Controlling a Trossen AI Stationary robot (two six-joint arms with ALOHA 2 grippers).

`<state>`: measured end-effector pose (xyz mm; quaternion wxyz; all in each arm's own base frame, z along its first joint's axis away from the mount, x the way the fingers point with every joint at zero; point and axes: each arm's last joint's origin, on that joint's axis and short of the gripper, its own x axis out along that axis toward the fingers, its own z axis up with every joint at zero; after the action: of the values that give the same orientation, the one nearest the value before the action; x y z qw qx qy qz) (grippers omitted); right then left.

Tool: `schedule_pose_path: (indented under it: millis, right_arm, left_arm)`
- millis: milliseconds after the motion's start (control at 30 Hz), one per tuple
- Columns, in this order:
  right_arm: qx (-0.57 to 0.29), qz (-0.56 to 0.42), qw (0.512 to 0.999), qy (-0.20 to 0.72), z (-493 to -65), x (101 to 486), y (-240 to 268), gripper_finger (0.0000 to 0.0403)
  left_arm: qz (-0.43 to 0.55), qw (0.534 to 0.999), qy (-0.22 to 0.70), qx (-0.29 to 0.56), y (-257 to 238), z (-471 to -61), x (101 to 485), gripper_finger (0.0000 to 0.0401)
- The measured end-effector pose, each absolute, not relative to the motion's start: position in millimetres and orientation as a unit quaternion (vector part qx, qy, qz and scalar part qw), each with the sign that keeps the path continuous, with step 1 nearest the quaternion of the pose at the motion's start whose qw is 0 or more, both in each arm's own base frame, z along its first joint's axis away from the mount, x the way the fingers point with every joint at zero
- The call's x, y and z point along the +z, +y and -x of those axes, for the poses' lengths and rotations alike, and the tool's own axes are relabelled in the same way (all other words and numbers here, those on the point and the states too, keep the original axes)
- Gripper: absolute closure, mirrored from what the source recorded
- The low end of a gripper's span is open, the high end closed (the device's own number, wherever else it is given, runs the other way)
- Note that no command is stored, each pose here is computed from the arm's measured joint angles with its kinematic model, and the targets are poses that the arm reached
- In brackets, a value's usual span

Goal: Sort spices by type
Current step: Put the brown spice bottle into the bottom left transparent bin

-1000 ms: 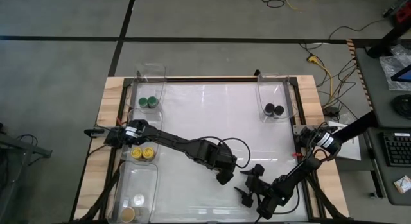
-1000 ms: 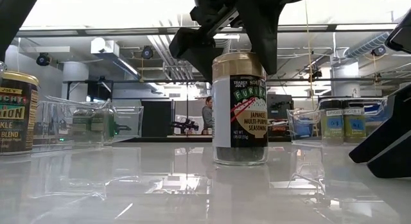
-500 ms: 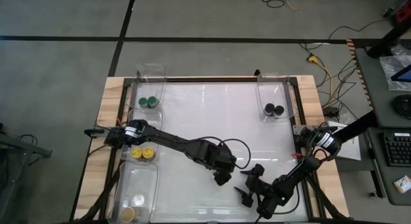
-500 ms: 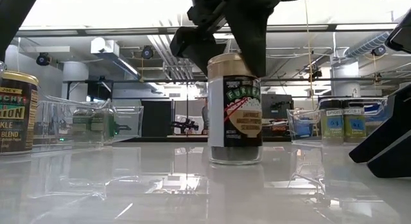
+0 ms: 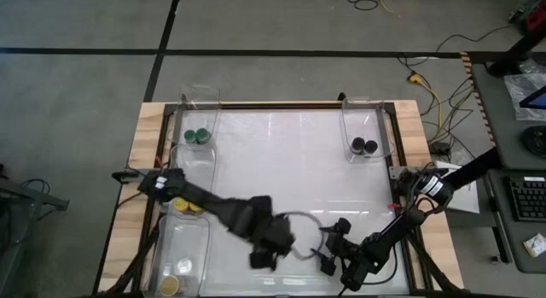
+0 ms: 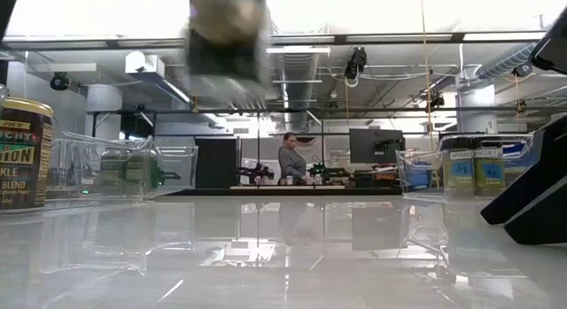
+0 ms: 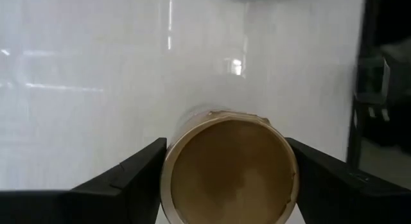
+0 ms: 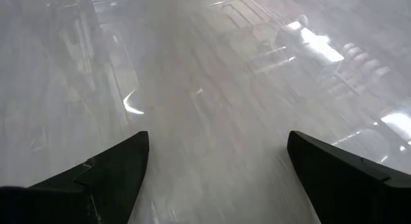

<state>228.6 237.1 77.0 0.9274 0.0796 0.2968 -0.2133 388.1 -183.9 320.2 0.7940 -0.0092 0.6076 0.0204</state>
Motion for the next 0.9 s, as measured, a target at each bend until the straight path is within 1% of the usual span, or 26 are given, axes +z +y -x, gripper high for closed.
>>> schedule_pose_path:
  millis: [133,267,433,600,700,900]
  right_arm:
    - [-0.209,-0.075,0.929,0.297,-233.5,78.9,236.8,0.0042]
    - [-0.201,-0.077,0.932,0.293,-239.5,81.8,238.8,0.0042]
    - [-0.198,-0.087,0.934,0.286,-247.0,87.8,242.1,0.0042]
    - [-0.204,-0.111,0.933,0.276,-258.4,94.2,241.6,0.0042]
    - [-0.215,-0.131,0.930,0.268,-264.9,96.4,238.3,0.0042]
    - [-0.238,-0.167,0.922,0.257,-274.5,98.3,230.4,0.0042]
  left_arm:
    - [-0.021,0.791,0.611,0.015,-205.5,-352.5,337.0,0.0140]
    - [-0.016,0.801,0.598,0.031,-225.0,-314.2,348.1,0.0140]
    - [0.009,0.810,0.583,0.060,-239.8,-261.0,351.4,0.0140]
    - [0.047,0.812,0.577,0.069,-239.7,-213.9,344.5,0.0140]
    - [0.072,0.816,0.570,0.060,-234.8,-190.1,340.0,0.0140]
    - [0.119,0.798,0.589,0.046,-225.0,-154.7,317.6,0.0140]
